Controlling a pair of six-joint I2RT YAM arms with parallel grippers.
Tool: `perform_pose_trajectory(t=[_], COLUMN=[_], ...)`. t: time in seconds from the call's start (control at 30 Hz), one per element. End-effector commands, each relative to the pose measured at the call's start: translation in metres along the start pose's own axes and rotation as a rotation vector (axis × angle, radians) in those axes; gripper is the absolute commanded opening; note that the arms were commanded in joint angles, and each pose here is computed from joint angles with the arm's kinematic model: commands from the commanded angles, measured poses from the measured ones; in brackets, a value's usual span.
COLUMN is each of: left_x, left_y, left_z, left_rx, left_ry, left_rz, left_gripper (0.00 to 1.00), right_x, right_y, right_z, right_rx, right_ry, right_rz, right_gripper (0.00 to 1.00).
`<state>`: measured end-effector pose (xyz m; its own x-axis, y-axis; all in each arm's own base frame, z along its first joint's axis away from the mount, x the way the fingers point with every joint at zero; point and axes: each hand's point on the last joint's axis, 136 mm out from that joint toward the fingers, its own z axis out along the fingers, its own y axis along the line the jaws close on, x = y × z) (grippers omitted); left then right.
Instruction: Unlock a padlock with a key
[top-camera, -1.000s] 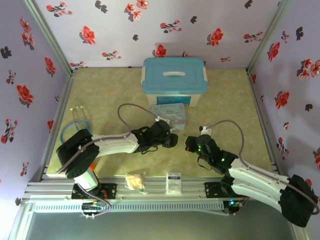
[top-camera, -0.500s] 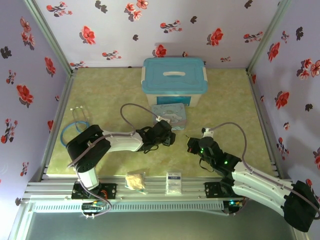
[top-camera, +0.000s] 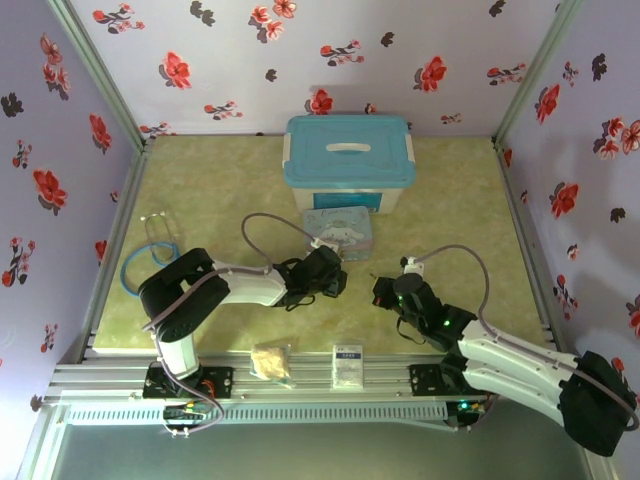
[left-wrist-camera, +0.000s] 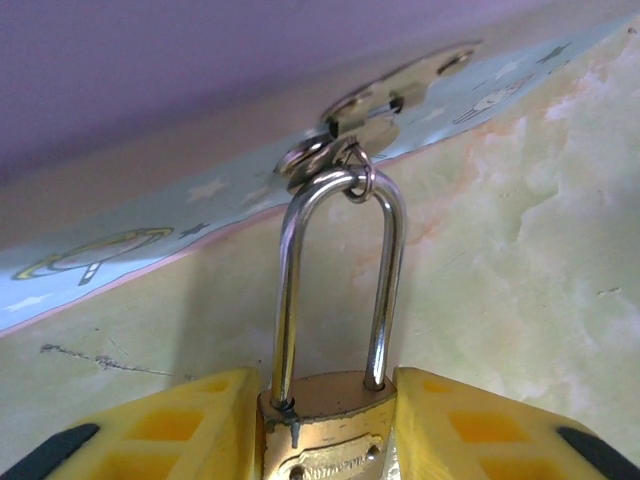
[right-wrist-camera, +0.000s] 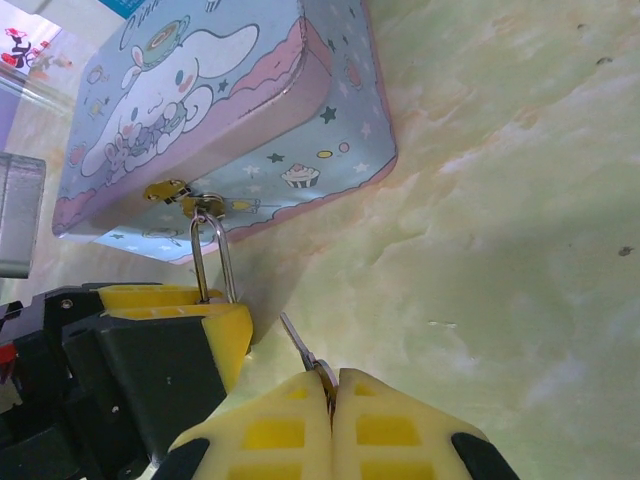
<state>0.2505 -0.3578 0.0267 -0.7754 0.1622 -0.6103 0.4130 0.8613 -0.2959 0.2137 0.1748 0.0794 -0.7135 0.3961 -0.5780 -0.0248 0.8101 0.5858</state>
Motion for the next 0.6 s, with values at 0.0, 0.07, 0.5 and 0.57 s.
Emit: perform_pose_trajectory(t=[0.0,0.07,0.5,0.57], left_x=[0.008,0.006,-0.006,-0.009], left_y=[0.007,0.004,-0.011,-0.009], left_z=[0.005,0.005,-0.002,-0.003], left_rx=[-0.003,0.015,0.114,0.128], left_ry=[0.003,-0.008,-0.059,-0.077], left_rz=[-0.022,-0.036,-0.138,-0.172], left_gripper=[0.37,0.35,0.24,0.21], right_x=[-0.003,-0.002,0.007,0.009], right_y=[0.006,0.010,0.025,0.024], right_z=[0.004,0.007,0.025,0.027], right_rx=[-0.025,-0.034,-0.071,-0.081], right_ry=[-0.009,-0.001,0.059,0.057], right_rz=[0.029,0.034,0.059,0.082], right_gripper=[0.00,0.00,0.00,0.00])
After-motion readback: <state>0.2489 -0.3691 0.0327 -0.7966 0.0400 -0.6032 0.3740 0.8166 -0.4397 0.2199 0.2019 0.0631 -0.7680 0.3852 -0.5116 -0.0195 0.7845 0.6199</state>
